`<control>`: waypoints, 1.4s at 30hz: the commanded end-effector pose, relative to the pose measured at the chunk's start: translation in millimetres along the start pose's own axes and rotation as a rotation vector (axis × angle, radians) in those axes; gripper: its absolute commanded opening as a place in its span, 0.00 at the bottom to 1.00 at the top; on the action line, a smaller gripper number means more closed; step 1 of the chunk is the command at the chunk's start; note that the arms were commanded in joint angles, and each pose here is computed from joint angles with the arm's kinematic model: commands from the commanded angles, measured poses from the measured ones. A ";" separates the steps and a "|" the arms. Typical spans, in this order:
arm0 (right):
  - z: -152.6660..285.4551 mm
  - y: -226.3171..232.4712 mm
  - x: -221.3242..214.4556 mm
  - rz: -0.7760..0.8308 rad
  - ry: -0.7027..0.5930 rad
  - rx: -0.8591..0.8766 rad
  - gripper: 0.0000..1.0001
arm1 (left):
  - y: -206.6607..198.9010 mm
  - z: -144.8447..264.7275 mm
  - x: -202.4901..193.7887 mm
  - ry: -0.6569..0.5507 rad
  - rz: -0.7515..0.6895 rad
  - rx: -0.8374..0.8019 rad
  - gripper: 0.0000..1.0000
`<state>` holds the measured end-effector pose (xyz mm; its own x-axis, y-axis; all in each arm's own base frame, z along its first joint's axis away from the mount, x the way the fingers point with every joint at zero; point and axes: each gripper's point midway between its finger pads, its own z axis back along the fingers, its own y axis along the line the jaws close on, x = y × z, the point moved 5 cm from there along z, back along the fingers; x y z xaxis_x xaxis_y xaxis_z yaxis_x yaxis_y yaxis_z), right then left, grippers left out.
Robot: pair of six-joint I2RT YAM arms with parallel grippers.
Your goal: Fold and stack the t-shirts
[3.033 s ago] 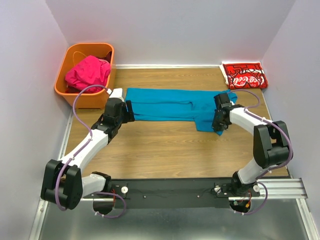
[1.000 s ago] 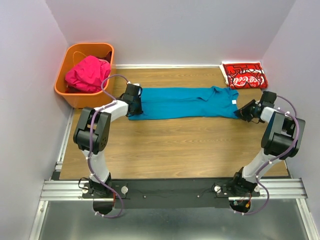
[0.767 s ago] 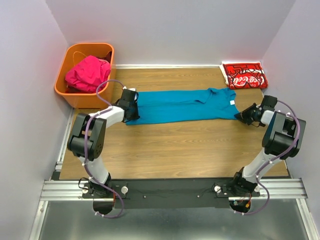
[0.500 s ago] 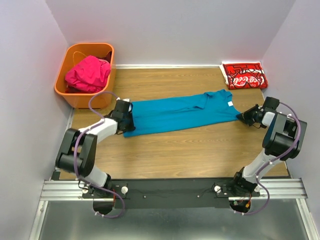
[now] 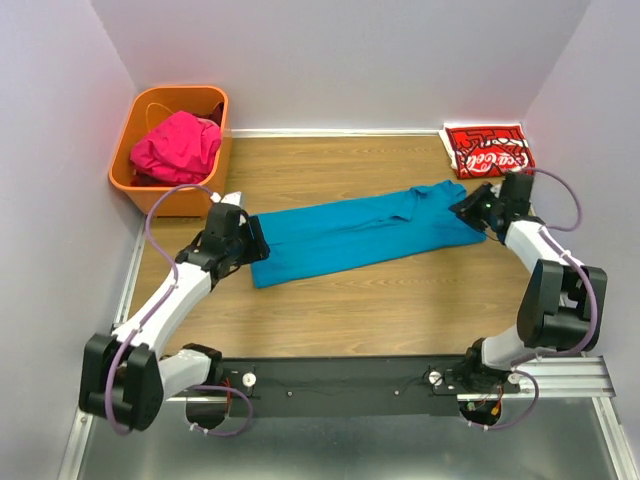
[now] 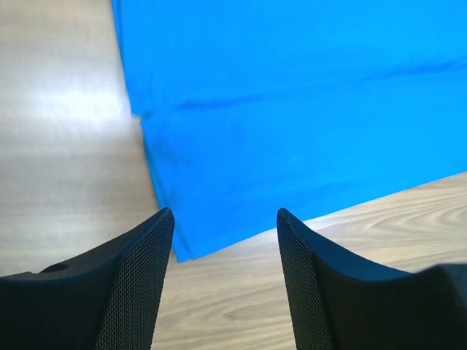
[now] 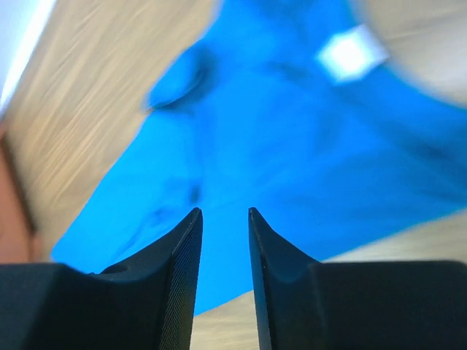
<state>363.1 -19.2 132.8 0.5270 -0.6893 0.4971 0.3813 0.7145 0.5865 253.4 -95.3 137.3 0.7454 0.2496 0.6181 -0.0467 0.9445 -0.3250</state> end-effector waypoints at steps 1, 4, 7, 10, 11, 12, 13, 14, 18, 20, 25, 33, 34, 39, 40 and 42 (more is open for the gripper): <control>-1.3 39.7 -13.4 0.020 0.017 0.144 0.39 | -13.9 13.7 29.8 -0.175 -0.009 -0.085 0.67; -13.9 55.2 -30.8 -0.054 0.070 0.241 0.39 | -12.9 14.1 31.9 -0.229 -0.034 -0.103 0.67; -25.8 69.3 -45.0 -0.119 0.101 0.295 0.39 | -11.4 13.6 31.7 -0.260 -0.058 -0.111 0.67; -42.2 71.4 -63.8 -0.171 0.138 0.289 0.39 | -10.7 15.0 34.6 -0.296 -0.088 -0.115 0.67; -48.7 69.2 -64.0 -0.183 0.128 0.288 0.39 | -10.1 15.1 33.3 -0.303 -0.094 -0.117 0.67; -52.0 73.0 -71.9 -0.197 0.143 0.287 0.39 | -8.8 14.8 34.8 -0.315 -0.098 -0.110 0.67; -55.4 72.2 -71.9 -0.207 0.138 0.279 0.40 | -5.2 13.9 34.9 -0.324 -0.094 -0.086 0.67; -62.5 67.5 -76.9 -0.216 0.146 0.253 0.40 | -4.5 13.8 35.1 -0.329 -0.095 -0.083 0.67; -73.9 56.2 -80.3 -0.241 0.133 0.192 0.40 | -2.8 15.2 39.1 -0.348 -0.101 -0.064 0.67; -76.5 50.6 -82.0 -0.251 0.128 0.159 0.40 | -1.5 16.0 40.6 -0.358 -0.102 -0.053 0.67; -71.0 46.7 -81.0 -0.251 0.102 0.128 0.40 | -1.5 16.9 41.3 -0.365 -0.099 -0.053 0.67; -78.6 40.5 -84.1 -0.250 0.112 0.102 0.40 | -2.4 13.6 41.4 -0.355 -0.104 -0.056 0.67; -80.0 41.0 -84.6 -0.243 0.115 0.111 0.40 | -2.9 13.3 40.9 -0.353 -0.105 -0.058 0.67; -85.5 49.5 -86.8 -0.227 0.156 0.181 0.36 | -2.4 13.1 40.3 -0.353 -0.103 -0.057 0.67; -85.3 51.8 -86.3 -0.223 0.157 0.191 0.35 | -2.4 13.1 40.3 -0.353 -0.105 -0.057 0.67; -83.5 58.2 -85.6 -0.211 0.168 0.223 0.33 | -2.1 12.7 40.2 -0.352 -0.105 -0.055 0.67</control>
<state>394.4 83.4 60.4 0.5519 -0.8000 0.2353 0.4019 0.5024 0.7656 270.7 -88.1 168.9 0.4982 0.2252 0.8373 0.0695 0.9522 -0.2974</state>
